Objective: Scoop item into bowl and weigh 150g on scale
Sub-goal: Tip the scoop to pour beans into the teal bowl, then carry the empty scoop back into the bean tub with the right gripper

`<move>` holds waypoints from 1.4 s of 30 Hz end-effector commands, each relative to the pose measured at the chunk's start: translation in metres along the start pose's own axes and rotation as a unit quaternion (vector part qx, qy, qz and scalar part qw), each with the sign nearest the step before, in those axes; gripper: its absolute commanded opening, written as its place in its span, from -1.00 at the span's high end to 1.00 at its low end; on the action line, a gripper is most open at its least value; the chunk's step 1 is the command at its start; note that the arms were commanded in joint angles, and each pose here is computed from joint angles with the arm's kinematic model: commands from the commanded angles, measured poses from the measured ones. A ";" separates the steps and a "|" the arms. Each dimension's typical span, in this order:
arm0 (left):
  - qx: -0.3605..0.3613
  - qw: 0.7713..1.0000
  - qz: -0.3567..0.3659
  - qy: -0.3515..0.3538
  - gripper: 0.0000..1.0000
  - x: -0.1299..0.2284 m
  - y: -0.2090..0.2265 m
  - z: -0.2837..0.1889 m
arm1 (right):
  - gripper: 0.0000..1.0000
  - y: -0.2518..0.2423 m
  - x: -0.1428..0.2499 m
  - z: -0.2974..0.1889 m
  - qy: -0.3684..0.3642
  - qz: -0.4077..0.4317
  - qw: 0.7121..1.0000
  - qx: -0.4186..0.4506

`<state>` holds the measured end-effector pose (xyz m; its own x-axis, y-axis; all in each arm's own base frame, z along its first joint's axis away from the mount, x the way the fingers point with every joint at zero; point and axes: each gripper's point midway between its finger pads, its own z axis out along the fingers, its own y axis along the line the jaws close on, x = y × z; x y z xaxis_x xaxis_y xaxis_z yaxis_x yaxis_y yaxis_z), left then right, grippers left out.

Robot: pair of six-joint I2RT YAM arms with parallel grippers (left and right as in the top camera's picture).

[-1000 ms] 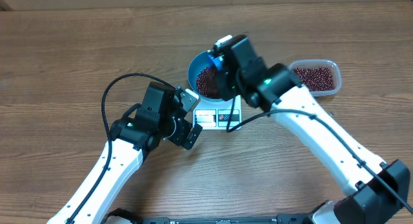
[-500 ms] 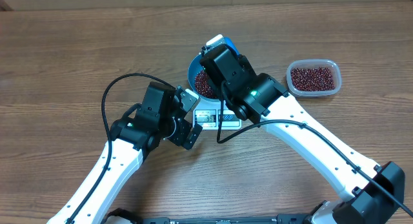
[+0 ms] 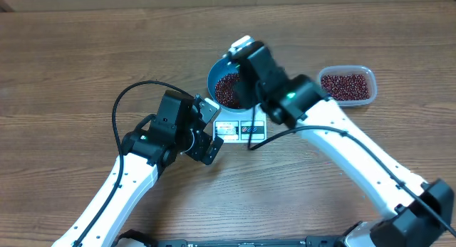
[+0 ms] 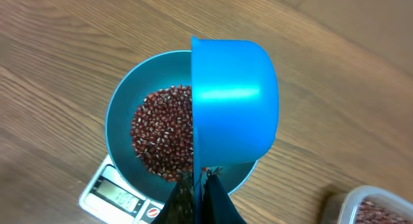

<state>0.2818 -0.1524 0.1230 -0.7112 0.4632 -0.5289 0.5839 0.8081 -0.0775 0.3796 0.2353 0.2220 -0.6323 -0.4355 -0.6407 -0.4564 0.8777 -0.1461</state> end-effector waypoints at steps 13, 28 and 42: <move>-0.006 1.000 -0.006 -0.013 -0.99 -0.010 0.003 -0.005 | 0.93 -0.183 0.049 -0.069 0.010 0.224 0.974 0.035; -0.006 1.000 -0.006 -0.013 -0.99 -0.010 0.003 -0.005 | 0.93 -0.244 0.140 -0.012 0.182 0.260 0.930 0.185; -0.006 1.000 -0.006 -0.013 -0.99 -0.010 0.003 -0.005 | 0.93 -0.244 0.174 0.028 0.246 0.252 0.916 0.191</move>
<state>0.2817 -0.1523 0.1230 -0.7114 0.4632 -0.5285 0.5839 0.8081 -0.0776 0.3970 -0.0450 0.1321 -0.9496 0.0802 -0.3030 0.1506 0.9646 -0.2166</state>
